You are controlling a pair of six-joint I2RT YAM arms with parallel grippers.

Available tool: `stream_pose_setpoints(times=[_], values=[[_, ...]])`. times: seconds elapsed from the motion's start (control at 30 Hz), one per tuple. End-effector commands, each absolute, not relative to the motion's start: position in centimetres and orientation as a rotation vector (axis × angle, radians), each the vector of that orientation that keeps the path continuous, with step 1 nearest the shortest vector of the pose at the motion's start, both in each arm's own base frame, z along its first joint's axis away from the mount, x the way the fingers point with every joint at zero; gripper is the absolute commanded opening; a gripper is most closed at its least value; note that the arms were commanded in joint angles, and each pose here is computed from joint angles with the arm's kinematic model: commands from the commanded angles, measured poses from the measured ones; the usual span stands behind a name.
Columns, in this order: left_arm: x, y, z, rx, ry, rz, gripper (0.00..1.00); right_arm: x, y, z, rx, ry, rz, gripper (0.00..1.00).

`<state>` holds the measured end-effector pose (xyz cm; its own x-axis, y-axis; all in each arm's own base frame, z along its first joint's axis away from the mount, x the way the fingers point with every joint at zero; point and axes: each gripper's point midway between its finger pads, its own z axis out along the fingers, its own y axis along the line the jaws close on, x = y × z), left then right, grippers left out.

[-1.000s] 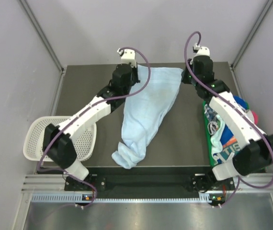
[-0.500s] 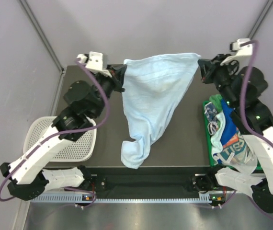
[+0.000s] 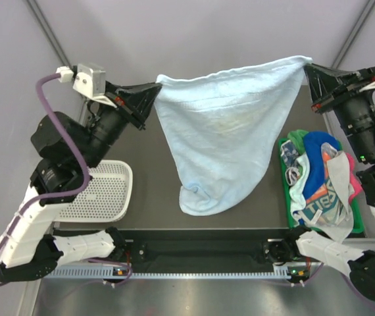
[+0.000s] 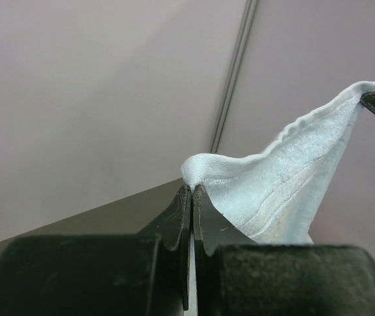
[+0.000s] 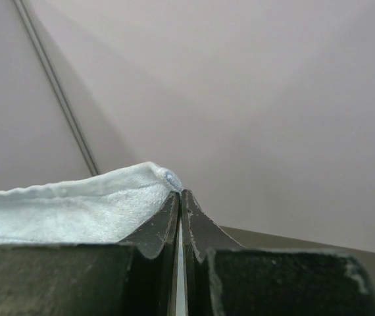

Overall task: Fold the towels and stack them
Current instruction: Flatten out the crumpled towel

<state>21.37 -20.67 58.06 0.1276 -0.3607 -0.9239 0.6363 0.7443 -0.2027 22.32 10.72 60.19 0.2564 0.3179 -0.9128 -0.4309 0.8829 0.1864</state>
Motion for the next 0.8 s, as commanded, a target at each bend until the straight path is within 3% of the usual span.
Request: stream_pose_setpoints(times=[0.0, 0.77], values=[[18.8, -20.0, 61.4, 0.301, 1.162, -0.829, 0.00, 19.8, 10.1, 62.9, -0.135, 1.124, 0.533, 0.00], [12.0, -16.2, 68.5, 0.328, 0.929, -1.017, 0.00, 12.0, 7.4, 69.4, -0.154, 0.872, 0.622, 0.00]])
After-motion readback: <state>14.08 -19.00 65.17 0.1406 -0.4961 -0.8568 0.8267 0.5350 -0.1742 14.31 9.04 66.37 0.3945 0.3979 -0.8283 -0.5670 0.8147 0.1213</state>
